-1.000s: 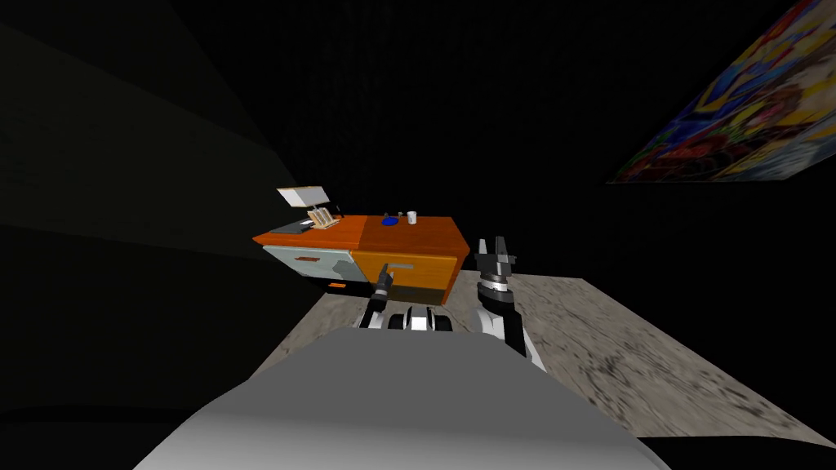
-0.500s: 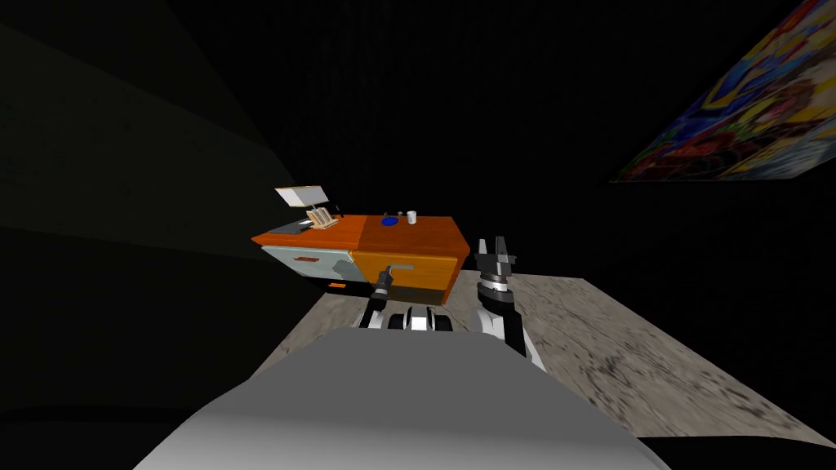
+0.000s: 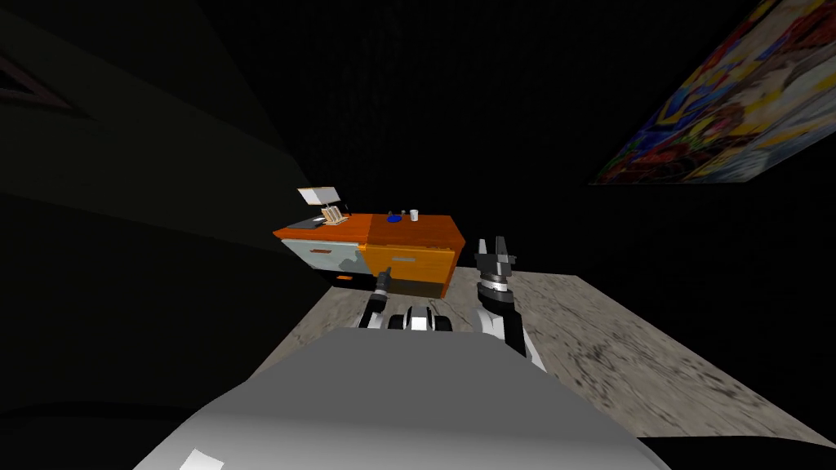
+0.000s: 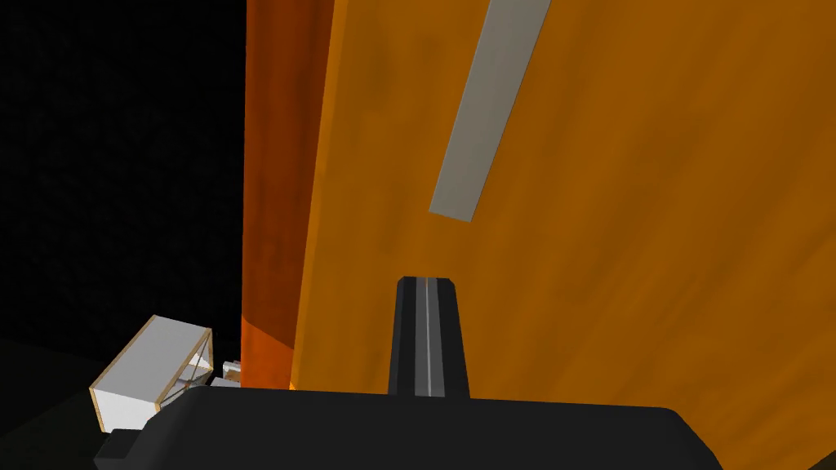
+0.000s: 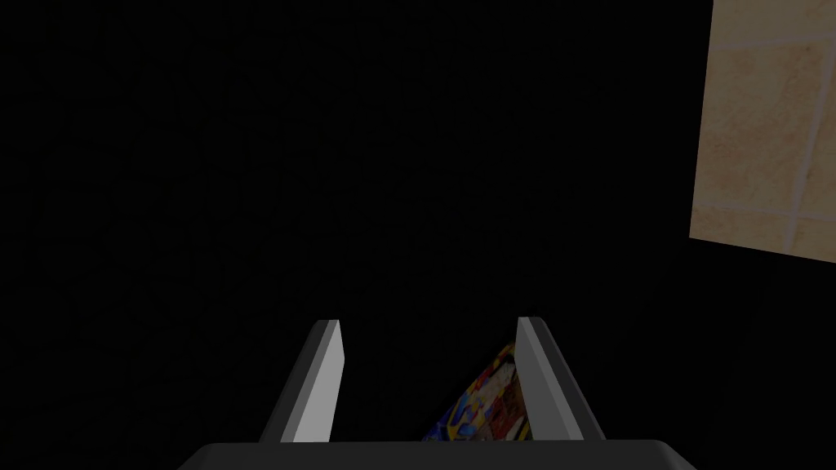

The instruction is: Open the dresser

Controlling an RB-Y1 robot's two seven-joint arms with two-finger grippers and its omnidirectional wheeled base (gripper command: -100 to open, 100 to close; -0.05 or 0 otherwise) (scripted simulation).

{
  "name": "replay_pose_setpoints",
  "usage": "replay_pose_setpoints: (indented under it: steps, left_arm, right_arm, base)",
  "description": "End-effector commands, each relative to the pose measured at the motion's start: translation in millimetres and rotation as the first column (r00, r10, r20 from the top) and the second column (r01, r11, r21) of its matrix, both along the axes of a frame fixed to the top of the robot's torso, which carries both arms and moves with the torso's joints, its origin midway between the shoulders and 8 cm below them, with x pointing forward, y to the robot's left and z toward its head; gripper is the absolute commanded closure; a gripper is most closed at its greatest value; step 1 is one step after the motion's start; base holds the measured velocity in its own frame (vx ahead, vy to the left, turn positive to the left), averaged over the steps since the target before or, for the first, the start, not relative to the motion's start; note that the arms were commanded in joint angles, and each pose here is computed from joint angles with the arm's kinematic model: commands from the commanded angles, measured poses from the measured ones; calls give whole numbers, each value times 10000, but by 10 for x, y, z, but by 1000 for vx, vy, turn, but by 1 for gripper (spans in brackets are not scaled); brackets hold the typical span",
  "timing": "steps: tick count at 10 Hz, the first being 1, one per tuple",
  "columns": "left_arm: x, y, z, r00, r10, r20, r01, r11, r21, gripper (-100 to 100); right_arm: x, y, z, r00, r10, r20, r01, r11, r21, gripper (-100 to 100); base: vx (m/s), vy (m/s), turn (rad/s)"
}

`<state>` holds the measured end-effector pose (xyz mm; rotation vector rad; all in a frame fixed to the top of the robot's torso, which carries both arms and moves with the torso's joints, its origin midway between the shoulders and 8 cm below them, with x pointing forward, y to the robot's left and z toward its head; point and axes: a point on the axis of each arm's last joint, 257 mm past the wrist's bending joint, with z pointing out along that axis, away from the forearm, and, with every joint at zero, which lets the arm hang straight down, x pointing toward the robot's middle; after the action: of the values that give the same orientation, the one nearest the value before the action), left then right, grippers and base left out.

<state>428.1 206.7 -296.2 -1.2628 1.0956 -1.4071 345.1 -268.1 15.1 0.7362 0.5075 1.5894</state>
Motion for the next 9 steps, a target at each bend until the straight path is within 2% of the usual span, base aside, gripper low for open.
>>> replay_pose_setpoints:
  steps: [1, 3, 5, 6, 8, 9]
  left_arm:
    - [-18, 104, -24, 9999, -130, -46, 132, 9990, 422, -100]
    - [-29, 200, -39, 9997, -241, -74, 246, 9965, 793, -100]
    - [-13, 249, -82, 9997, -234, -107, 243, 9956, 903, -100]
    - [8, 153, -94, 9999, -104, -100, 109, 9986, 510, -100]
    - [21, 79, -87, 10000, -18, -78, 19, 9998, 220, -100]
    - [35, 1, -74, 10000, 71, -53, -71, 9999, -84, -100]
  right_arm:
    - [0, 0, 0, 10000, -1, 0, 1, 10000, 0, 0]
    - [-1, 0, 0, 10000, -1, -1, 1, 10000, 0, 0]
    - [-1, 0, -1, 10000, -1, -2, 1, 10000, 1, 0]
    - [-1, 0, -1, 10000, -2, -2, 2, 10000, 1, 0]
    - [-1, 0, 0, 10000, -1, -1, 1, 10000, 1, 0]
    - [-1, 0, 0, 10000, -1, 0, 1, 10000, 0, 0]
  base:
    - [8, -6, 1]
    - [38, -15, -2]
    - [130, -69, -10]
    - [139, -74, -4]
    - [72, -40, -1]
    - [10, -12, 0]
